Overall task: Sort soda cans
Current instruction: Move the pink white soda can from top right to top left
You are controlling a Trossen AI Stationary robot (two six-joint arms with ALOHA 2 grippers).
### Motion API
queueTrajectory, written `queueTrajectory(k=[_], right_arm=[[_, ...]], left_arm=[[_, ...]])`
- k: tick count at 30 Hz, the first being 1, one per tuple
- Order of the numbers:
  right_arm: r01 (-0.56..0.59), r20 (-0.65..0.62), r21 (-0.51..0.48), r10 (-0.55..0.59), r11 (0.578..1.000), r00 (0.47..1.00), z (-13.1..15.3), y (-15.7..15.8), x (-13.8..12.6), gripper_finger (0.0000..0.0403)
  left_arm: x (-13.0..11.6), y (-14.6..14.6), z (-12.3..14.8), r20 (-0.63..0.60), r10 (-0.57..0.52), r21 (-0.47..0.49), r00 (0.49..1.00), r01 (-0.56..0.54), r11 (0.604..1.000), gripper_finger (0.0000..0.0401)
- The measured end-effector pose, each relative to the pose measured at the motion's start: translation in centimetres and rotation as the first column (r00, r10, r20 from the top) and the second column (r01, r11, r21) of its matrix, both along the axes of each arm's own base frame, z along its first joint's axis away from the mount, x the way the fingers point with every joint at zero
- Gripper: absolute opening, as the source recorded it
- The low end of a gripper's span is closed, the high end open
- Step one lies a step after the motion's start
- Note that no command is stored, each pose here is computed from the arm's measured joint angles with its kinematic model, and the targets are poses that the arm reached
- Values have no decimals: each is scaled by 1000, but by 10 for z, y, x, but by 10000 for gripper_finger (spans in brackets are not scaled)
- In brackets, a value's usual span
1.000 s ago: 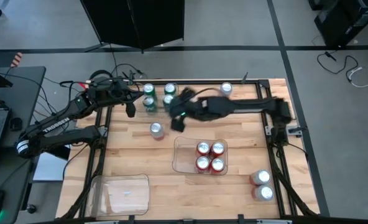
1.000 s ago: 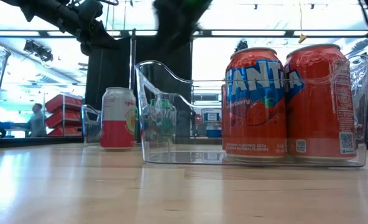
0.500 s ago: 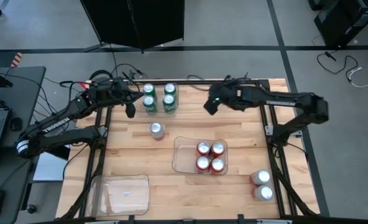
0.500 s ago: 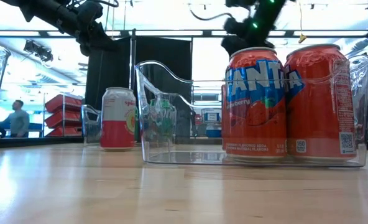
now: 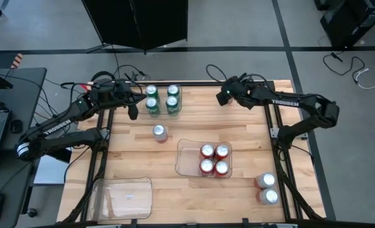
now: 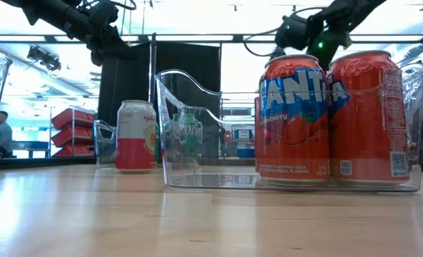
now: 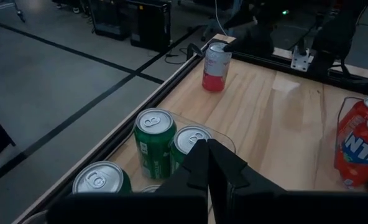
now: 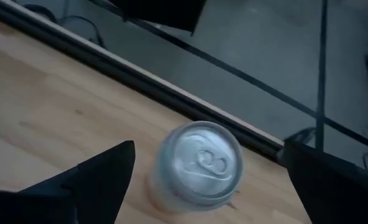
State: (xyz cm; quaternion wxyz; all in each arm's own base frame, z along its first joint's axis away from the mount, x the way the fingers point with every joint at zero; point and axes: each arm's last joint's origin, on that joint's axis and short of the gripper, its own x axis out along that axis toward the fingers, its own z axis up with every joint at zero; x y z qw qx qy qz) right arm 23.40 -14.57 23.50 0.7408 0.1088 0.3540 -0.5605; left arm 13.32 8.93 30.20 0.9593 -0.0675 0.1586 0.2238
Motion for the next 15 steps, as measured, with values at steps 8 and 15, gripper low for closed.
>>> queueTrajectory(k=[8, 15], right_arm=[[41, -54, 131, -34, 990, 998, -35, -24, 1, 399], [-12, -16, 172, 15, 985, 1000, -51, -28, 15, 319]], left_arm=[[0, 0, 0, 0, 1, -4, 1000, -1, 1000, 0], [0, 0, 0, -1, 1, -5, 1000, -1, 1000, 0]])
